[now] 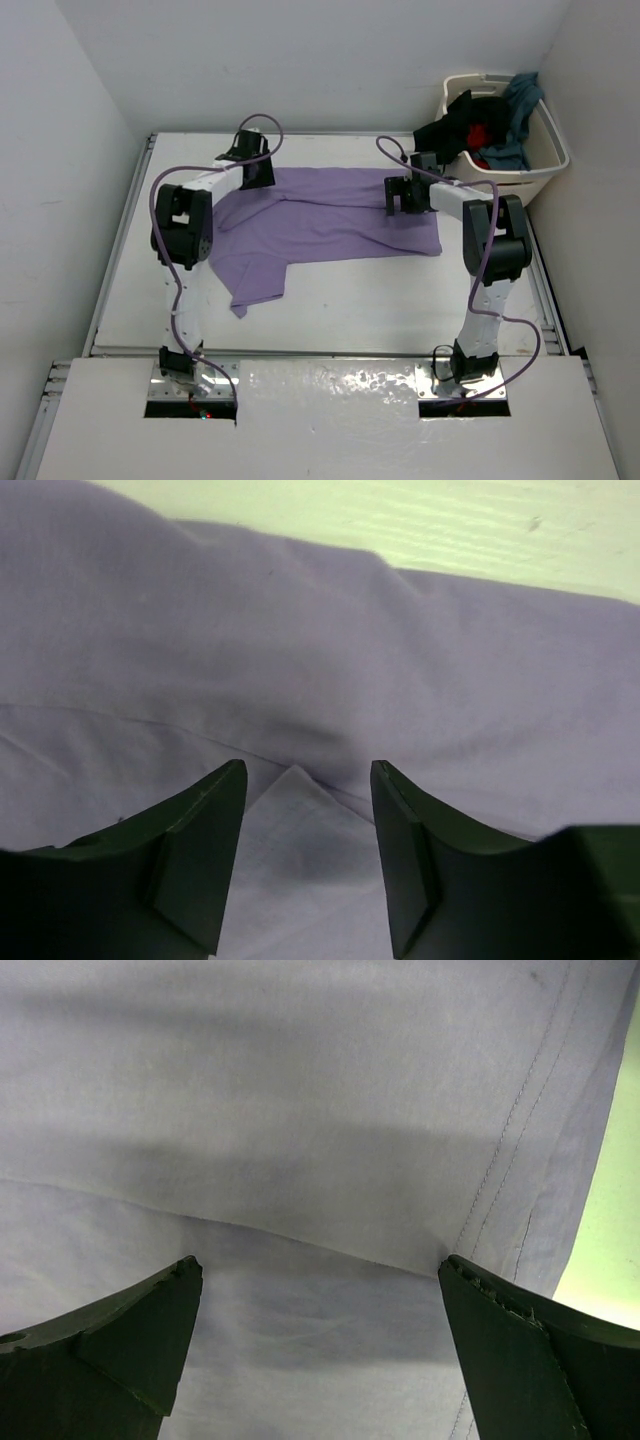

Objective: Fold and stack the t-shirts
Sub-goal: Fold the flattened tshirt in 1/3 of the way

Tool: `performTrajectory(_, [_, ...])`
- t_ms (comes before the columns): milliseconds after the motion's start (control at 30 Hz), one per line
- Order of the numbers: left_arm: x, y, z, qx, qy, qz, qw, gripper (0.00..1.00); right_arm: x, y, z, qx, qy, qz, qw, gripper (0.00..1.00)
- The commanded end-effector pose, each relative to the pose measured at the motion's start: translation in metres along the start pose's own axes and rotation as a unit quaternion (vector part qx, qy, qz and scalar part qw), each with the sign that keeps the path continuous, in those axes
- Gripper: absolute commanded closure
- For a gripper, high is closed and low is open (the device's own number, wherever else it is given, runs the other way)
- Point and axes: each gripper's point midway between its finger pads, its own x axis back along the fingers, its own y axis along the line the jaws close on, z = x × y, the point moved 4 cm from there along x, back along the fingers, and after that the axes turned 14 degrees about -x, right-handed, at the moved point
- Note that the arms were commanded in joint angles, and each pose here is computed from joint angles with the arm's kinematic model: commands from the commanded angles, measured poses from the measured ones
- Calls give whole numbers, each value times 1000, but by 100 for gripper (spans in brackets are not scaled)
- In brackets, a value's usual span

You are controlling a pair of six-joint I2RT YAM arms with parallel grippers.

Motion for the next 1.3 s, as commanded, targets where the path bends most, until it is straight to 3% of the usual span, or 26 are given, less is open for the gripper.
performTrajectory(0, [1,0,-8,-1,-7,-15,1000,50,13,0,-12,5,-23,2,1000,1])
performTrajectory(233, [2,-7,-6,-11,-5,-13,1000,65,11,-3,-10,5,-22,8,1000,1])
performTrajectory(400, [10,-7,-11,-8,-14,-17,1000,99,11,-3,-9,6,-21,10,1000,1])
performTrajectory(433, [12,-7,-12,-7,-16,-17,1000,100,10,-4,-8,5,-18,11,1000,1])
performTrajectory(800, [47,-21,-18,-18,-43,-43,998,100,11,-3,-7,2,-18,11,1000,1])
performTrajectory(1267, [71,-46,42,4,14,-54,998,100,10,-2,3,-7,-7,1,1000,1])
